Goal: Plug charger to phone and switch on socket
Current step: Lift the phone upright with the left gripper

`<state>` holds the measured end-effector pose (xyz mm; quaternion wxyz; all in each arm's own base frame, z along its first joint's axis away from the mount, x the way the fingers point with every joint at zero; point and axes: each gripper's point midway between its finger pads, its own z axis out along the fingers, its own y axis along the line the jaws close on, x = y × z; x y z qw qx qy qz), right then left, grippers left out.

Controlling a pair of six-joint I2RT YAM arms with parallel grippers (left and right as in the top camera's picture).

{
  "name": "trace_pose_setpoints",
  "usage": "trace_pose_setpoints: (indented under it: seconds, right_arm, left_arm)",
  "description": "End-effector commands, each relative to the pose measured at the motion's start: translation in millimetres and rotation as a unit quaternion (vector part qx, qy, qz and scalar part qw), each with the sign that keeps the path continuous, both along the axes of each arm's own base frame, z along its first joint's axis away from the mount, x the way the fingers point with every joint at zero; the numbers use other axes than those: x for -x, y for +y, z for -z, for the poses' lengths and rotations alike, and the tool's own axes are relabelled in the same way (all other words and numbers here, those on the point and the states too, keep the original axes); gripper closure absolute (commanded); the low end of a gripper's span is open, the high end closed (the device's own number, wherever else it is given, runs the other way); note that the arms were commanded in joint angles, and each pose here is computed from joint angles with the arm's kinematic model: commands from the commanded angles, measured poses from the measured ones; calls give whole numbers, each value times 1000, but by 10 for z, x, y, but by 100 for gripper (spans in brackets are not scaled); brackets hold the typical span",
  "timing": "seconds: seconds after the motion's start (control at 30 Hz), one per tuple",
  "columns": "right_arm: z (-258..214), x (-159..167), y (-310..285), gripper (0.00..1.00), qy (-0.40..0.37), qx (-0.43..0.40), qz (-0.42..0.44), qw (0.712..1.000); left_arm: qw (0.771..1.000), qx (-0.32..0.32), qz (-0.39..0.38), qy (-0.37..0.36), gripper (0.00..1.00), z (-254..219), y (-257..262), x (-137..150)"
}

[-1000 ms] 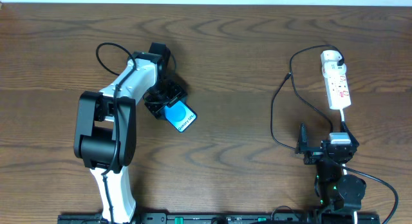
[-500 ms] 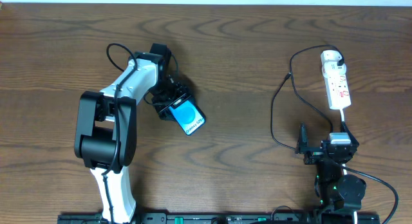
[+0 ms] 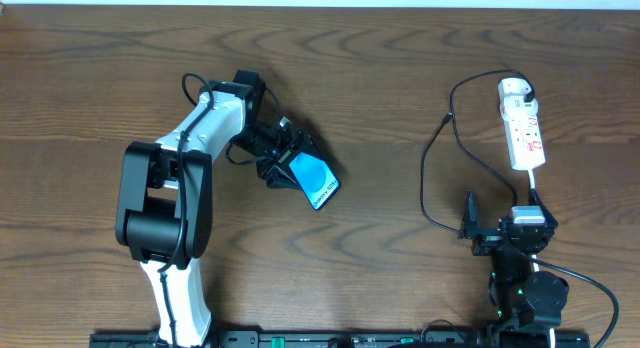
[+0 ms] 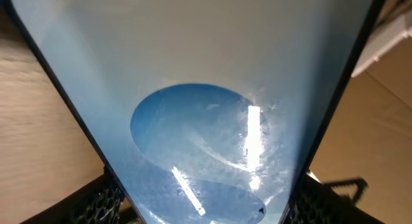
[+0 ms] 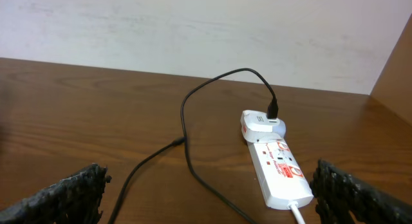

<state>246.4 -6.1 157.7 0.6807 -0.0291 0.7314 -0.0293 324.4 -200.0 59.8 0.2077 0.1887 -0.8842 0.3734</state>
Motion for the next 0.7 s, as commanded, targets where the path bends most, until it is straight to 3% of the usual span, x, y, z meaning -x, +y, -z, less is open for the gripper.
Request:
trace_pose_setpoints:
  seconds: [0.0,0.4,0.67]
  right_arm:
    - [10,2,-16,1,1,-2,5,1000]
    - [11,2,-16,1,2,-2,5,1000]
    - [11,2,-16,1,2,-2,5,1000]
  left_arm:
    - [996,90,6,-27,29,-398,-168,-44]
    - [962,272,-16,8,29,-1008,-389,-46]
    - [949,313,-21,16,29,-1158,-407,-54]
